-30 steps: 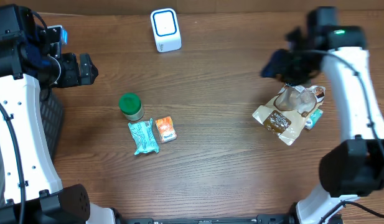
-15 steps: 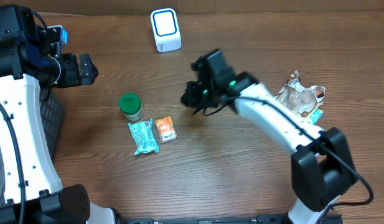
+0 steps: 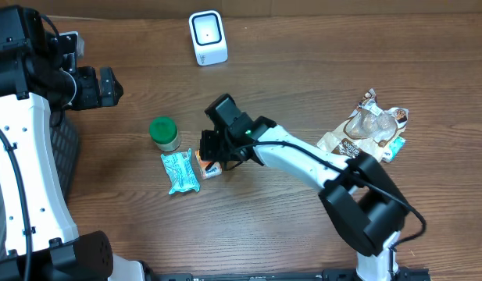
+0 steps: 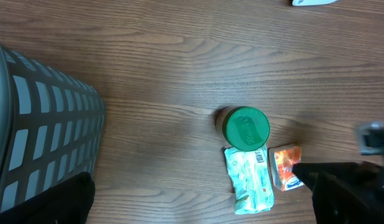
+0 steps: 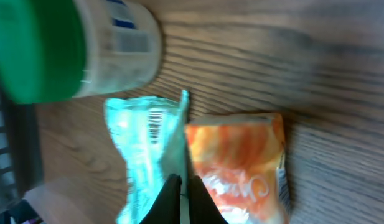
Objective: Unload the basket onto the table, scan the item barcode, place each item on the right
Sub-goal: 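Reach the right gripper to the orange Kleenex pack and grasp it, then lift the Kleenex pack and carry it to the scanner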
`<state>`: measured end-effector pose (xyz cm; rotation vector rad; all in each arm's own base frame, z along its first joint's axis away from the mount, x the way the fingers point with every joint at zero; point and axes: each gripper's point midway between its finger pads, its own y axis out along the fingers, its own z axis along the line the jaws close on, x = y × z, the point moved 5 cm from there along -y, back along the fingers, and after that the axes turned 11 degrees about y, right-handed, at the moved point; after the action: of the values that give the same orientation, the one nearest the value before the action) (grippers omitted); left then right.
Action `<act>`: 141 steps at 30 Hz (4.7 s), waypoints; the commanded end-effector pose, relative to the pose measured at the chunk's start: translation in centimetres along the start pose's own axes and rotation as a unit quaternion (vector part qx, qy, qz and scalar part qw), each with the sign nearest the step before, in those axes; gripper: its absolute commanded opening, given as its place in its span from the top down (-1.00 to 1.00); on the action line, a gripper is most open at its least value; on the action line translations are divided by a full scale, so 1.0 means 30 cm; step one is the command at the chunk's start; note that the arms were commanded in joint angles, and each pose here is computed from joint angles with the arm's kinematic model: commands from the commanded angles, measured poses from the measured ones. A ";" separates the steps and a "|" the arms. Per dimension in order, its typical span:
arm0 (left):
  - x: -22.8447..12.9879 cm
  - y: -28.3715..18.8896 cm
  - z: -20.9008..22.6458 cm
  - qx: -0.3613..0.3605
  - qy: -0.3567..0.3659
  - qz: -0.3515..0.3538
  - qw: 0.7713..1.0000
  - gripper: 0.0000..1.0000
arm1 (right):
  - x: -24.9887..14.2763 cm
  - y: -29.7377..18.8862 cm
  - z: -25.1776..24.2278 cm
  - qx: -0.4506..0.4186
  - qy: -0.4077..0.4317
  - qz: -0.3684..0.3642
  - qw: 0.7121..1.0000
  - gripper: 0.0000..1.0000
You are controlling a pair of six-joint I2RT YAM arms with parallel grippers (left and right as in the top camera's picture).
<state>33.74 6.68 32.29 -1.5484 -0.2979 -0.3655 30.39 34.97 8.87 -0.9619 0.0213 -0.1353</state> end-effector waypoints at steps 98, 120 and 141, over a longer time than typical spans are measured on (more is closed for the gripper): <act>0.004 0.006 -0.002 0.001 0.012 0.001 1.000 -0.99 | 0.148 -0.450 -0.076 0.245 -0.087 0.091 0.961 0.92; 0.004 0.006 -0.002 0.001 0.012 0.001 1.000 -0.99 | 0.159 -0.865 -0.055 0.465 -0.052 0.153 0.870 0.92; 0.004 0.006 -0.001 0.002 0.012 0.001 1.000 -0.99 | 0.186 -0.588 -0.225 0.081 -0.009 -0.005 0.997 0.93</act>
<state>33.74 6.68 32.29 -1.5484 -0.2979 -0.3655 32.29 20.07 20.56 -0.6079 0.0935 -0.0333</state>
